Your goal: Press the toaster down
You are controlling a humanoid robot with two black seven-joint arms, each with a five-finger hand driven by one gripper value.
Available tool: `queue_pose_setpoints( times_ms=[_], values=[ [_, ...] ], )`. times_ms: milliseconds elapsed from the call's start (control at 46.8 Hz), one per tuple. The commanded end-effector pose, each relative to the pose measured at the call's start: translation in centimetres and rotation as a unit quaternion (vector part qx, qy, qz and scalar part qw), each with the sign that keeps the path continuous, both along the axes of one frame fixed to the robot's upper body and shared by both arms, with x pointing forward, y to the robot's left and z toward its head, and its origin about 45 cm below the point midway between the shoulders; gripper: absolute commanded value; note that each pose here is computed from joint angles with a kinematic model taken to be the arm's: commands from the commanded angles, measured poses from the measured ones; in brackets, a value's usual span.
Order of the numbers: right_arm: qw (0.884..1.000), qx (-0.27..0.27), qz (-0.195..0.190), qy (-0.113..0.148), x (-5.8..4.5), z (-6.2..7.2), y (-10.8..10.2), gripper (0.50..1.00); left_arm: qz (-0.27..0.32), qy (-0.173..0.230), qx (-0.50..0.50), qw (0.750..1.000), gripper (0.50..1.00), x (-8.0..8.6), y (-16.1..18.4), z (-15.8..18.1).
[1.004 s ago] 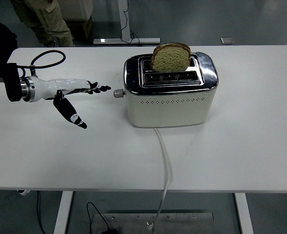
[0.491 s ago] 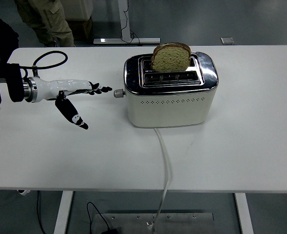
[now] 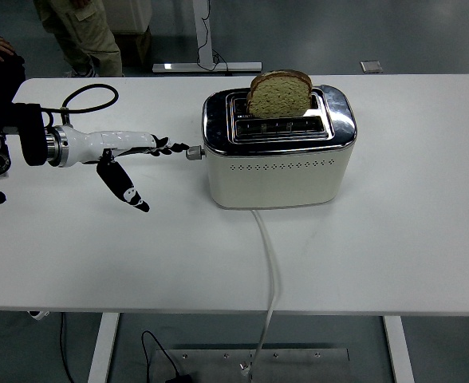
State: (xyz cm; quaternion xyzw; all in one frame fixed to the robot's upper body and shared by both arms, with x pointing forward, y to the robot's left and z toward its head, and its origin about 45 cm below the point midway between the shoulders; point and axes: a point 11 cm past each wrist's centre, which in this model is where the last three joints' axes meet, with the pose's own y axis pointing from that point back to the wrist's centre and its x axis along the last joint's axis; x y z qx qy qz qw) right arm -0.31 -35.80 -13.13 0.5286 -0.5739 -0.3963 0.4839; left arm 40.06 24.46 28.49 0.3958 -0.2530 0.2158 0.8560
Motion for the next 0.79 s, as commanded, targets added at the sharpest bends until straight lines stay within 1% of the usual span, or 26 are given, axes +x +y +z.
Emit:
queue_pose_setpoints(
  times_ms=[0,620,769],
  values=[
    [1.0,0.0,0.0,0.0,0.0,0.0,0.0,0.998,0.0,0.001,-0.001,1.0,1.0,0.0,0.0,-0.1],
    [1.0,0.0,0.0,0.0,0.0,0.0,0.0,0.998,0.019,0.011,0.002,1.0,1.0,0.7,0.5,-1.4],
    [1.0,0.0,0.0,-0.001,0.1,0.0,0.0,0.998,0.017,0.017,0.004,1.0,1.0,0.8,0.1,-2.1]
  ],
)
